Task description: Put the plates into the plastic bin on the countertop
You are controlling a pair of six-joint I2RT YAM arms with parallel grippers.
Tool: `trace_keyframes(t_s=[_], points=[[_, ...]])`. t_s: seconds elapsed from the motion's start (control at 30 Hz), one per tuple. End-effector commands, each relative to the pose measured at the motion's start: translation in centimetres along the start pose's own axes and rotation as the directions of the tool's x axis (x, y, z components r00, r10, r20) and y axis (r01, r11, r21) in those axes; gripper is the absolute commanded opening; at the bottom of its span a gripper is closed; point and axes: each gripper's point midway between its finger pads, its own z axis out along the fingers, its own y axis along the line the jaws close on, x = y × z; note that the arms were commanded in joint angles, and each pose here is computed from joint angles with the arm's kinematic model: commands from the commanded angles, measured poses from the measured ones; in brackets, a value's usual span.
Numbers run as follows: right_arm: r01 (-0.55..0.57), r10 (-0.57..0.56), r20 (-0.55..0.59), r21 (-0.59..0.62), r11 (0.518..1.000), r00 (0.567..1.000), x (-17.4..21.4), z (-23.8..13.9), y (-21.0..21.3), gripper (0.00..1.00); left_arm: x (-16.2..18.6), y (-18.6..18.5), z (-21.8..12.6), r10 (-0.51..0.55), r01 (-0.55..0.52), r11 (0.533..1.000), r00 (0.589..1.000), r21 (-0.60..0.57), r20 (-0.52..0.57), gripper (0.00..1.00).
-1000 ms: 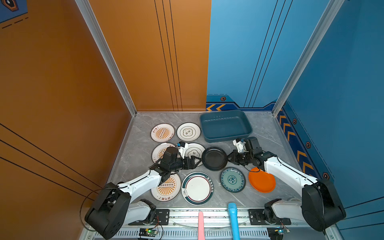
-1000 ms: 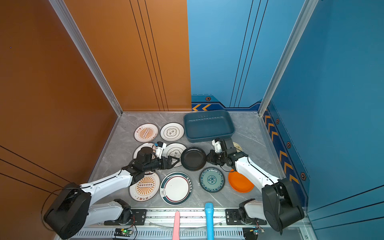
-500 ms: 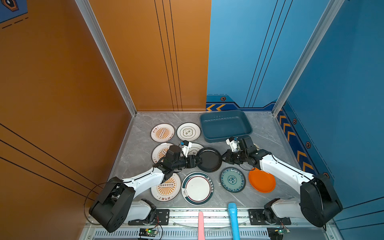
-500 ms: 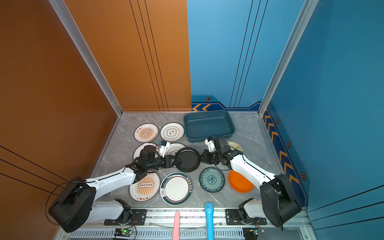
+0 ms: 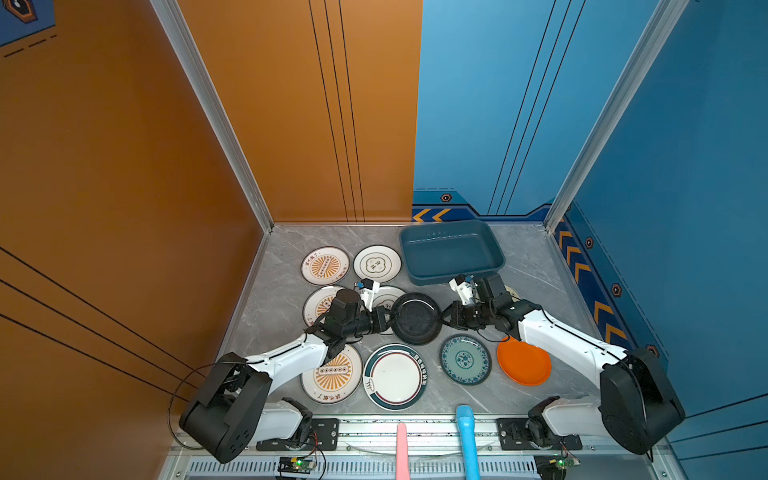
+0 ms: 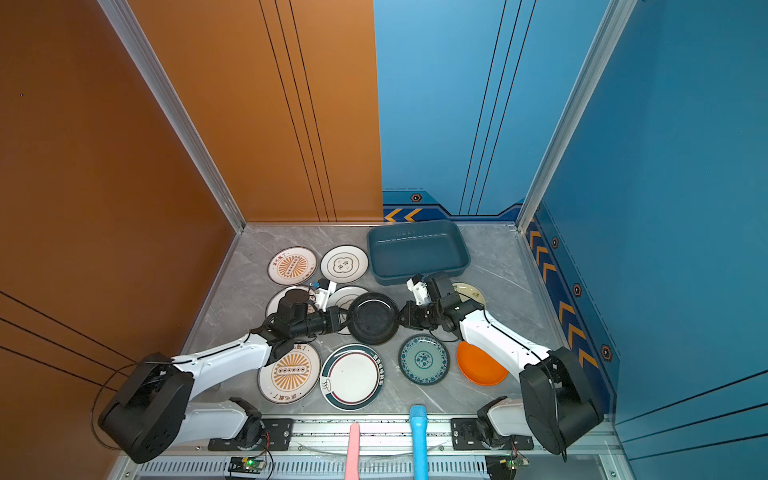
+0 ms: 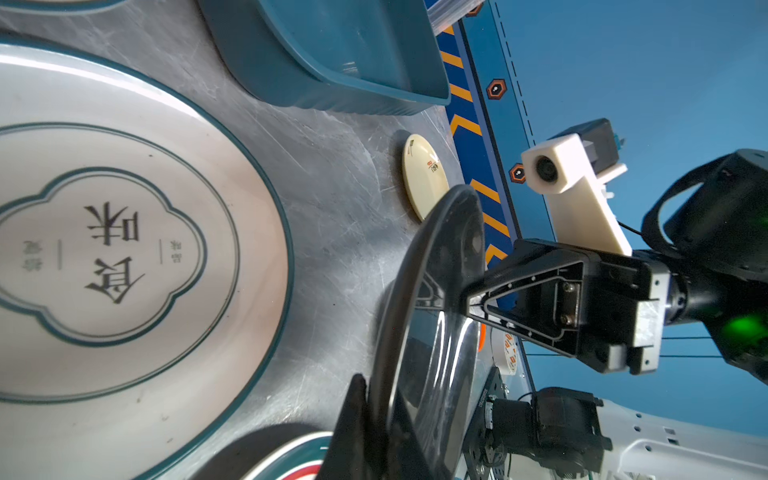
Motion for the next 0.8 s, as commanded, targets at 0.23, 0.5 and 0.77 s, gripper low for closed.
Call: trace_keyframes(t_s=[0.23,0.5,0.77], points=[[0.139,-0.129,0.056,-0.274,0.952,0.990,-0.6,0.0,4.8,0.36,0.5,-3.2,-0.3,0.037,-0.030,0.983,0.999,0.179,-0.033,0.00],[0.134,-0.126,0.046,-0.305,0.943,0.991,-0.2,0.2,5.1,0.11,0.4,-2.5,-0.1,0.026,-0.019,0.986,0.999,0.167,-0.039,0.00],[0.113,-0.106,0.043,-0.219,0.969,0.993,-1.2,-0.2,4.2,0.00,0.4,-1.9,-0.4,0.030,-0.026,0.989,0.999,0.146,-0.023,0.28]])
